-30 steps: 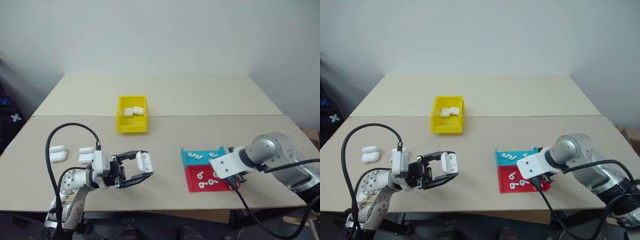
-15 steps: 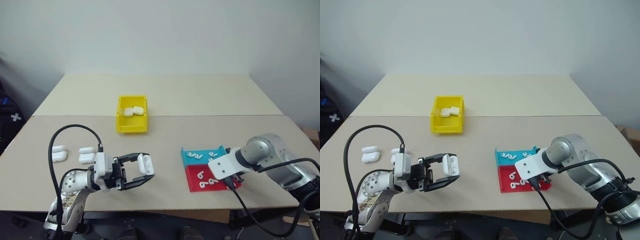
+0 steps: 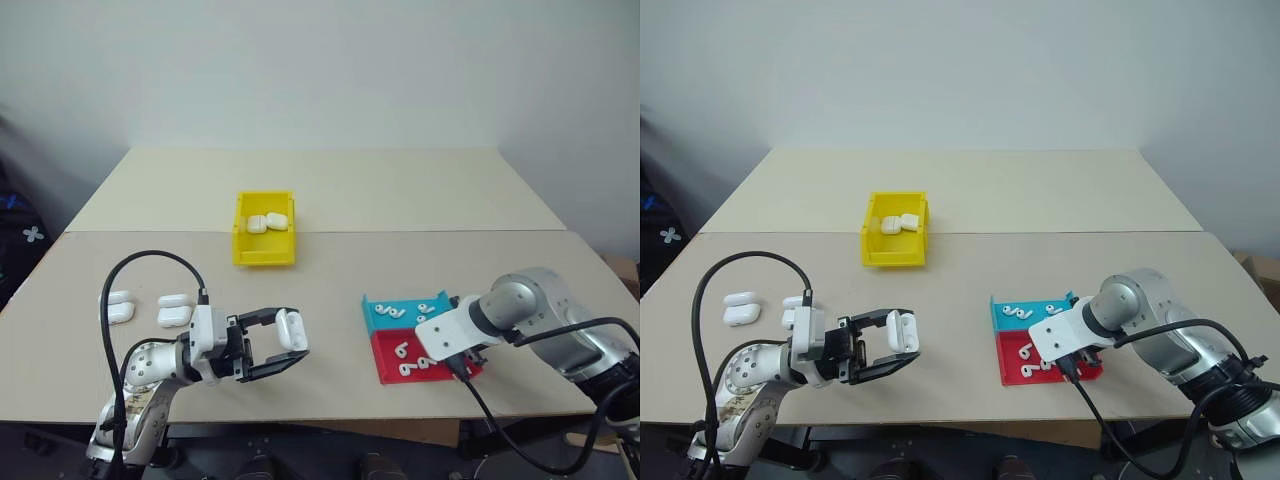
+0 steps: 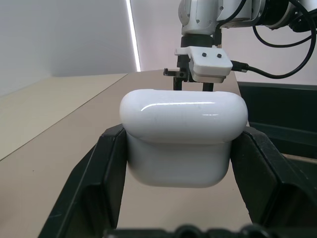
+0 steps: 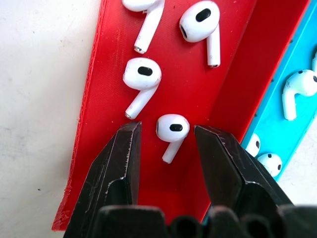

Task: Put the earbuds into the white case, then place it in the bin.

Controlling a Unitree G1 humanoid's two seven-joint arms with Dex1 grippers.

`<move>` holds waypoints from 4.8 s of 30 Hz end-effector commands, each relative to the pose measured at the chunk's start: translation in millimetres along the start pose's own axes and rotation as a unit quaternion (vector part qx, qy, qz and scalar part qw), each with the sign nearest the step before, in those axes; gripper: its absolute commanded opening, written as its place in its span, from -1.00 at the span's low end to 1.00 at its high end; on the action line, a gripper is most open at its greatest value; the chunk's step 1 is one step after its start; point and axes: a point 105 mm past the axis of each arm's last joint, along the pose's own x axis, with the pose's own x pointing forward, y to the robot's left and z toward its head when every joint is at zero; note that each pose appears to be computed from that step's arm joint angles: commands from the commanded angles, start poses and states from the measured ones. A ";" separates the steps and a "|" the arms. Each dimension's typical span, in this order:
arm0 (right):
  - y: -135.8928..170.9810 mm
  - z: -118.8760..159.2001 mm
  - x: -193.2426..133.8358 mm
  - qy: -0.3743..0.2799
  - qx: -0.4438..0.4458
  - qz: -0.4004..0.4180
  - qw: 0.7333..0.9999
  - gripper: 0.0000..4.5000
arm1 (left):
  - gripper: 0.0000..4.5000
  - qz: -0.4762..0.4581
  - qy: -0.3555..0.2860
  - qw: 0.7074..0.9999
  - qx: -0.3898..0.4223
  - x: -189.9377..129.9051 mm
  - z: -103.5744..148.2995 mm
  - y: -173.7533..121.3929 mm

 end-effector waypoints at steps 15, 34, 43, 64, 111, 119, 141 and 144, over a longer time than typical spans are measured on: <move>-1.1 3.5 -2.7 0.000 -0.014 -0.016 1.000 -0.04 | 0.24 -0.009 0.005 1.000 0.015 3.9 4.5 -3.6; -1.0 -3.1 -0.6 0.013 -0.029 -0.024 0.999 -0.21 | 0.24 -0.006 0.018 1.000 0.015 3.7 0.5 -2.6; 2.3 -1.6 -4.0 0.008 -0.046 -0.016 0.999 -0.21 | 0.24 -0.005 0.019 1.000 0.017 4.8 0.1 -2.6; -3.2 -5.1 -3.7 0.019 -0.078 -0.033 0.996 -0.21 | 0.24 -0.007 0.026 1.000 0.017 5.2 -2.8 -3.9; -3.9 -8.8 -26.8 0.007 -0.137 -0.042 0.990 -0.47 | 0.24 -0.001 0.030 0.999 0.015 6.2 -5.9 -5.4; -2.9 12.7 -48.2 -0.093 -0.045 -0.060 0.993 -0.47 | 0.24 0.000 0.028 1.000 0.013 7.2 -6.2 -7.3; 15.4 37.3 -8.4 -0.048 0.241 -0.019 0.969 0.23 | 0.24 0.000 0.030 0.999 0.013 11.4 -9.4 -11.5; 13.4 32.6 -6.5 -0.031 0.250 -0.025 0.967 0.23 | 0.24 -0.001 0.033 0.999 0.014 11.1 -9.9 -11.0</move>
